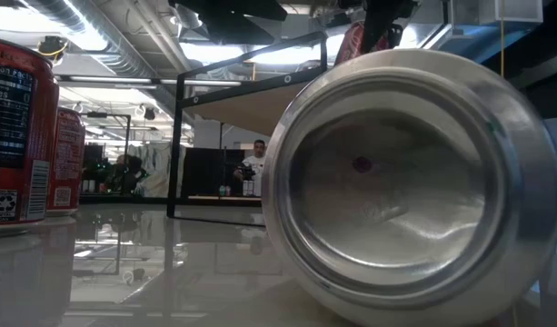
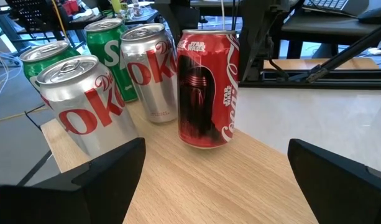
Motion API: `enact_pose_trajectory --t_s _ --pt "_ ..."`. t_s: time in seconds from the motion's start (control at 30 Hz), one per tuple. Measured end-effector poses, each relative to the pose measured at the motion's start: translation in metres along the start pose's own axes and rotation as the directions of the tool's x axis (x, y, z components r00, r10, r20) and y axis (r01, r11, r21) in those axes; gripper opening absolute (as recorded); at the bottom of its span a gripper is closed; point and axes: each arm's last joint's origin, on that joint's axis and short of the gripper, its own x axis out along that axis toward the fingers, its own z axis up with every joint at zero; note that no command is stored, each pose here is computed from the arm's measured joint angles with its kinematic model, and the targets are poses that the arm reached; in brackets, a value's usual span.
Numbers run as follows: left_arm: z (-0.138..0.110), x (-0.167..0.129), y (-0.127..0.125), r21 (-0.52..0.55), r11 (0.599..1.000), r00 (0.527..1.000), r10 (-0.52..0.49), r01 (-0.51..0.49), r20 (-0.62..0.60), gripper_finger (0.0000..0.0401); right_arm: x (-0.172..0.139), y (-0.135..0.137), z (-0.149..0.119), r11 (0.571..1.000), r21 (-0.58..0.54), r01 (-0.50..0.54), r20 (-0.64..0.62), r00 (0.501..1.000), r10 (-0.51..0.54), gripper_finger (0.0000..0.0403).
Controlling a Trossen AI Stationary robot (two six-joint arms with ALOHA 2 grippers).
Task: Place canned beverage on shelf
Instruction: Put the right red-white soda can on the shelf
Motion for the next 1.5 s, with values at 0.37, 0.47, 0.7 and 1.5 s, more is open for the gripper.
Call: enact_pose_trajectory --t_s 0.37,0.47,0.7,1.5 --pt "0.0 0.0 0.0 0.0 1.0 1.0 0.0 0.0 0.0 0.0384 0.002 0.0 0.0 1.0 0.0 0.001 -0.01 1.0 -0.001 0.0378" --pt "0.0 0.0 0.0 0.0 1.0 1.0 0.0 0.0 0.0 0.0384 0.001 0.0 0.0 1.0 0.0 0.001 -0.009 1.0 -0.001 0.0395" --pt "0.0 0.0 0.0 0.0 1.0 1.0 0.0 0.0 0.0 0.0384 0.001 0.0 0.0 1.0 0.0 0.001 -0.008 1.0 -0.001 0.0388" --pt "-0.001 0.011 -0.004 -0.047 0.999 0.999 0.007 -0.005 0.041 0.0384 -0.077 0.016 -0.064 0.973 0.015 0.232 0.25 0.941 -0.228 0.0388"
